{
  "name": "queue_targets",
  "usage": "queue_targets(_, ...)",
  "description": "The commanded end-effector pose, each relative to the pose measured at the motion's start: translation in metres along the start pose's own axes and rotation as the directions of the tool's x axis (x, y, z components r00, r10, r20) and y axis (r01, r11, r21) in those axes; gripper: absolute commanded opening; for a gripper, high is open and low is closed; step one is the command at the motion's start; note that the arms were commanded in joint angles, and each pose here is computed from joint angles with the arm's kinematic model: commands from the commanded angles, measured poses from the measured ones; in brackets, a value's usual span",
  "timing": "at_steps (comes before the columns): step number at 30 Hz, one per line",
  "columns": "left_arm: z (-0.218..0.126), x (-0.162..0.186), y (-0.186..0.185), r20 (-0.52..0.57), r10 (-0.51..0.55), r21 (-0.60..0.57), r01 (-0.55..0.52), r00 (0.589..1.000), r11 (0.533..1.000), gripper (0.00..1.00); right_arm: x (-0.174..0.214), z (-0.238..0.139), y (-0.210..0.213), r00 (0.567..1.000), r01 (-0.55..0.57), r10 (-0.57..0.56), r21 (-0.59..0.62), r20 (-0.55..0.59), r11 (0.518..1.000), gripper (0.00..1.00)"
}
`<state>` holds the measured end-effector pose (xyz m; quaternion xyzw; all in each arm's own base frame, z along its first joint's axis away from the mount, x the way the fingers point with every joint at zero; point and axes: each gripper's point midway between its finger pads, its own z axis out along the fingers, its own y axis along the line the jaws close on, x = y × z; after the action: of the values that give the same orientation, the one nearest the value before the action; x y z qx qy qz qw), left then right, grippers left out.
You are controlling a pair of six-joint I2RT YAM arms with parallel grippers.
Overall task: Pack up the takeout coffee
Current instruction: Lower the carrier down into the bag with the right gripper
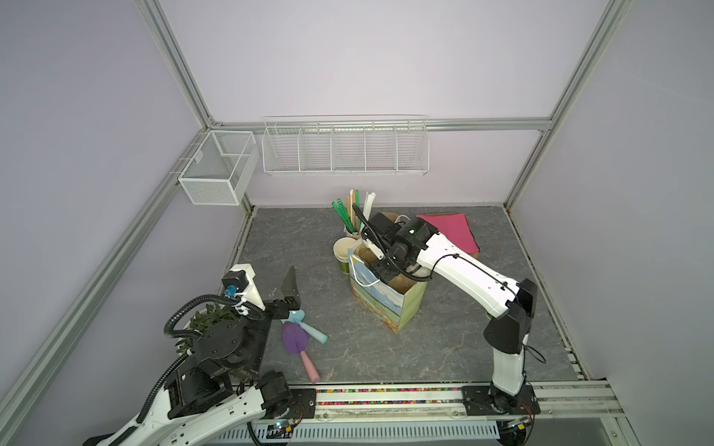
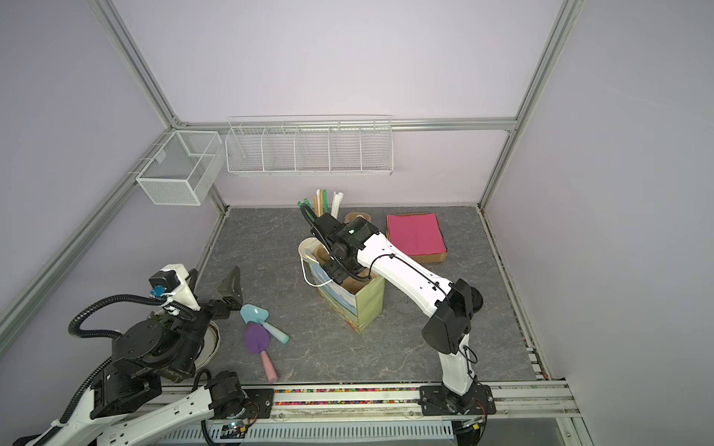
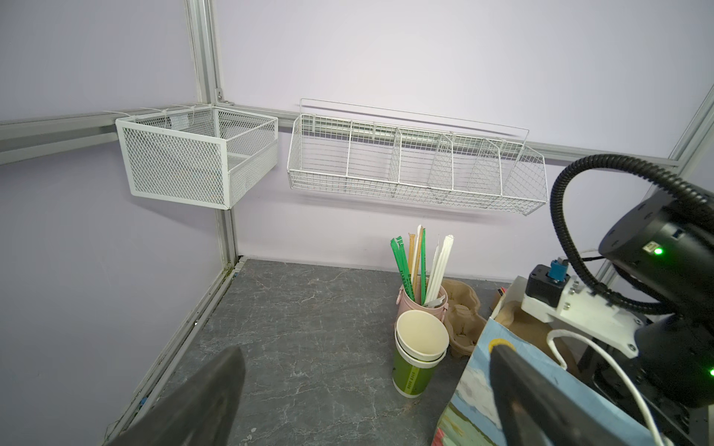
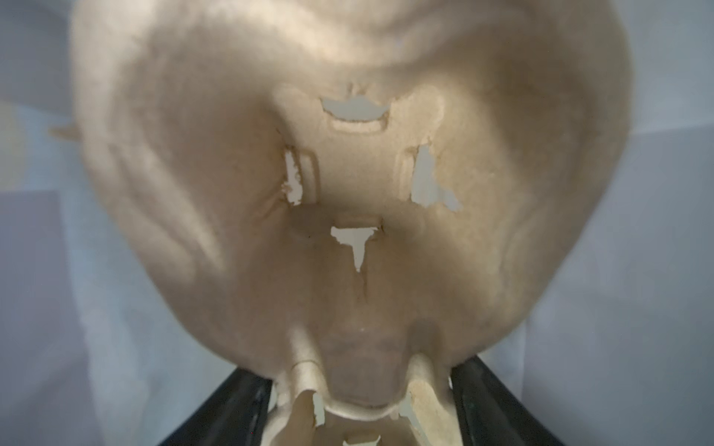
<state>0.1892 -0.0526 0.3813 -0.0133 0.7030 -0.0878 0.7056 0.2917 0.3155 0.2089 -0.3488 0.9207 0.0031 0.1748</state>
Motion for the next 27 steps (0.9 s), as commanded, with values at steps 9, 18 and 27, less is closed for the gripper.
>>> queue_targets(9,0.002,0.001,0.001,-0.002,0.030,-0.022,-0.030,1.000,0.999,0.99,0.016,0.020,0.008,0.999,-0.010,0.009,-0.030,-0.041,0.999,0.73)
queue_targets(18,0.003,0.002,-0.001,-0.005,0.036,-0.019,-0.036,0.999,0.999,0.99,0.026,0.044,0.015,0.996,-0.035,0.031,-0.051,-0.083,0.998,0.73)
queue_targets(27,0.003,0.002,-0.001,-0.006,0.039,-0.018,-0.039,0.999,0.999,0.99,0.039,0.070,0.018,0.991,-0.085,0.078,-0.062,-0.110,0.994,0.72)
